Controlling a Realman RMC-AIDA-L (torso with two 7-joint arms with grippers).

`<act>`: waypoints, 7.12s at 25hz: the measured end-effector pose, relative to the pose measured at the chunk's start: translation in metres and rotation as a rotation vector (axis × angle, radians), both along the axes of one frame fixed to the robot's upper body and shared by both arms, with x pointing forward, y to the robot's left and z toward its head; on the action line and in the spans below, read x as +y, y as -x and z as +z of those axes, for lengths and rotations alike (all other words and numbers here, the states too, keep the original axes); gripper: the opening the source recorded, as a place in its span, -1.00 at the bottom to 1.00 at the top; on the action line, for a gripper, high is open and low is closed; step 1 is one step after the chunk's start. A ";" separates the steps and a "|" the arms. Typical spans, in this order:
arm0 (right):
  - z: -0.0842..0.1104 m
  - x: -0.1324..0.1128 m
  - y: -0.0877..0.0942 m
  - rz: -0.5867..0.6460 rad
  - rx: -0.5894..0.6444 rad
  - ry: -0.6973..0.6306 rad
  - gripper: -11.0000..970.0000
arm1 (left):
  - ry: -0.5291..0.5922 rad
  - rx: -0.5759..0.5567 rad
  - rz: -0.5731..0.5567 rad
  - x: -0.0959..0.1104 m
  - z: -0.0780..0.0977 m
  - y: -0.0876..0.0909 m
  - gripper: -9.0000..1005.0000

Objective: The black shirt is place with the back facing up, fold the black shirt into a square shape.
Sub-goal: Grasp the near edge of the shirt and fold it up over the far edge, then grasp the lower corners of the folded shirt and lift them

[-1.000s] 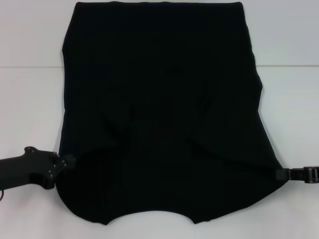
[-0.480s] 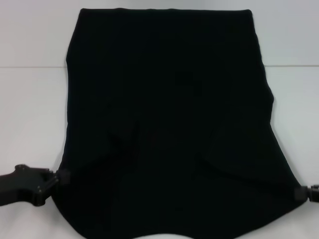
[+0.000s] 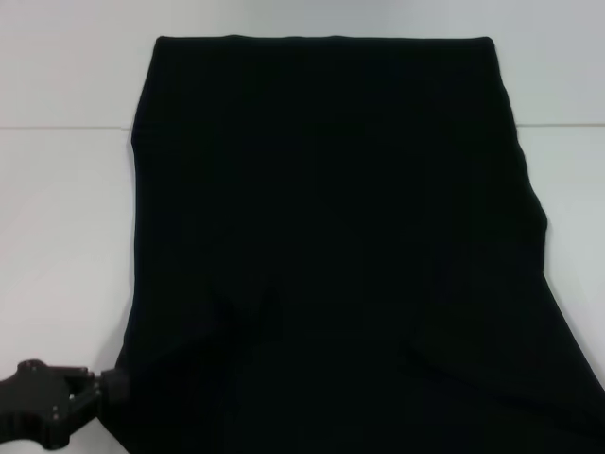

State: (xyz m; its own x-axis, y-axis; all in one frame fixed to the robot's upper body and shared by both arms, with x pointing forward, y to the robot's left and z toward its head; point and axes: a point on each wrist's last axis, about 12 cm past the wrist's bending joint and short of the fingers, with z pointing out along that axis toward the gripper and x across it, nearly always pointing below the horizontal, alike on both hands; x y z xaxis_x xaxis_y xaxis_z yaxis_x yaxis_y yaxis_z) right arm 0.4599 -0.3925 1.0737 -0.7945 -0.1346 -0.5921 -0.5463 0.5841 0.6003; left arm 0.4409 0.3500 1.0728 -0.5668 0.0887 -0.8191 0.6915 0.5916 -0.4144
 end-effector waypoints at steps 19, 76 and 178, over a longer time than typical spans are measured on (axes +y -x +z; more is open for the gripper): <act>0.014 0.039 -0.071 -0.167 -0.142 -0.083 -0.84 | 0.035 -0.135 0.020 -0.036 0.026 -0.110 -0.97; 0.039 0.150 -0.229 -0.552 -0.311 0.241 -0.82 | -0.405 -0.263 0.406 -0.097 0.029 -0.237 -0.66; 0.036 0.125 -0.162 -0.236 -0.457 -0.047 0.54 | -0.257 0.170 0.322 -0.051 -0.002 -0.145 0.14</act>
State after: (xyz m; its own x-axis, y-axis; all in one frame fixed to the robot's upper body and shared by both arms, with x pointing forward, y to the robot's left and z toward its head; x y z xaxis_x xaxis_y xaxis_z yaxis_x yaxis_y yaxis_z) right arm 0.6223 -0.2680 1.1098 -0.4592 0.0522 -0.8868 -0.6157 0.7009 0.3601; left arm 0.5860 0.2986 1.0709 -0.7235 0.0742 -0.6863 0.3896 0.8646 -0.3173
